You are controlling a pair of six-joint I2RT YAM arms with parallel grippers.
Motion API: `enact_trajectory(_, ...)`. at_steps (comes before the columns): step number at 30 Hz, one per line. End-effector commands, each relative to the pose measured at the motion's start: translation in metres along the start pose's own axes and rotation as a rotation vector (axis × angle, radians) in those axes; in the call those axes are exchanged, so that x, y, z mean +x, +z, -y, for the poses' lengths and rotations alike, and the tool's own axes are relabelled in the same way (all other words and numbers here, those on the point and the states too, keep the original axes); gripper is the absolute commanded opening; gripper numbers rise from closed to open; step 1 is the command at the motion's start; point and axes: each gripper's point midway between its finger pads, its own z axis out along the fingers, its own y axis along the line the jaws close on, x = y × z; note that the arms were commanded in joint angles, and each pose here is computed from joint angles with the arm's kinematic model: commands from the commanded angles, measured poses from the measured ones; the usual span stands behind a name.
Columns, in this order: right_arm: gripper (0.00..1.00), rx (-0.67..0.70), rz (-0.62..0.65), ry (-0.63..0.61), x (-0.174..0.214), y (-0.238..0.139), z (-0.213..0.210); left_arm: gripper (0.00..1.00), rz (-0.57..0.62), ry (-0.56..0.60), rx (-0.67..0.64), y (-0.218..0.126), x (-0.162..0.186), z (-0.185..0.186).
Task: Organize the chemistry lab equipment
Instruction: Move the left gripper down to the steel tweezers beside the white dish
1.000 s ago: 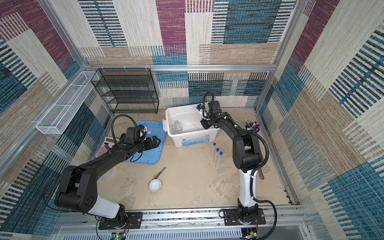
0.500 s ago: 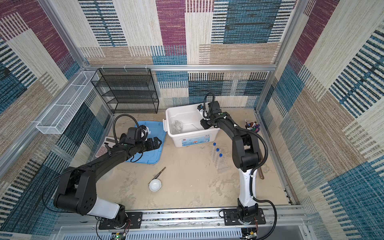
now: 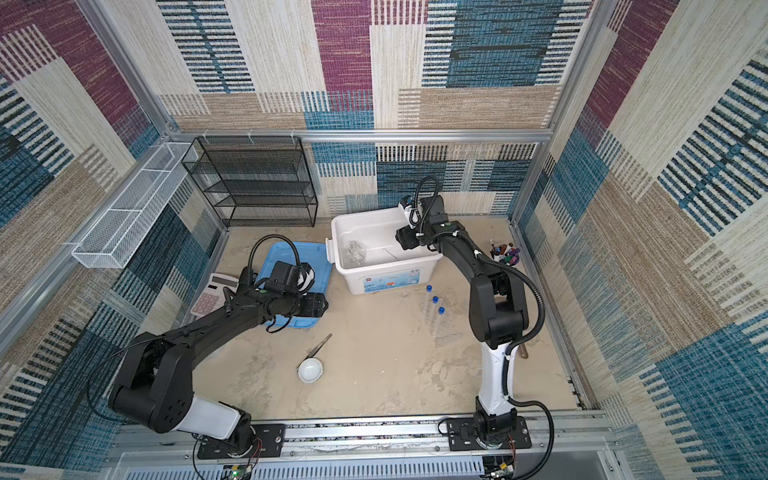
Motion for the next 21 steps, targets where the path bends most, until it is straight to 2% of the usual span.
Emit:
enact_trajectory(1, 0.78, 0.003, 0.095, 0.061, -0.023, -0.013, 0.002, 0.77, -0.074, 0.06, -0.05, 0.001, 0.02, -0.002)
enact_trajectory(4, 0.84, -0.012, 0.139, 0.083, -0.032, -0.023, -0.001, 0.75, -0.117, 0.102, -0.065, 0.002, 0.033, 0.003)
enact_trajectory(8, 0.97, -0.01, 0.201, 0.11, -0.043, -0.04, -0.001, 0.72, -0.168, 0.142, -0.083, 0.002, 0.046, 0.009)
enact_trajectory(13, 0.99, -0.007, 0.246, 0.136, -0.047, -0.055, 0.0, 0.64, -0.22, 0.172, -0.119, 0.0, 0.055, 0.011)
enact_trajectory(21, 1.0, -0.004, 0.248, 0.159, -0.043, -0.059, 0.003, 0.62, -0.33, 0.156, -0.144, -0.007, 0.08, 0.013)
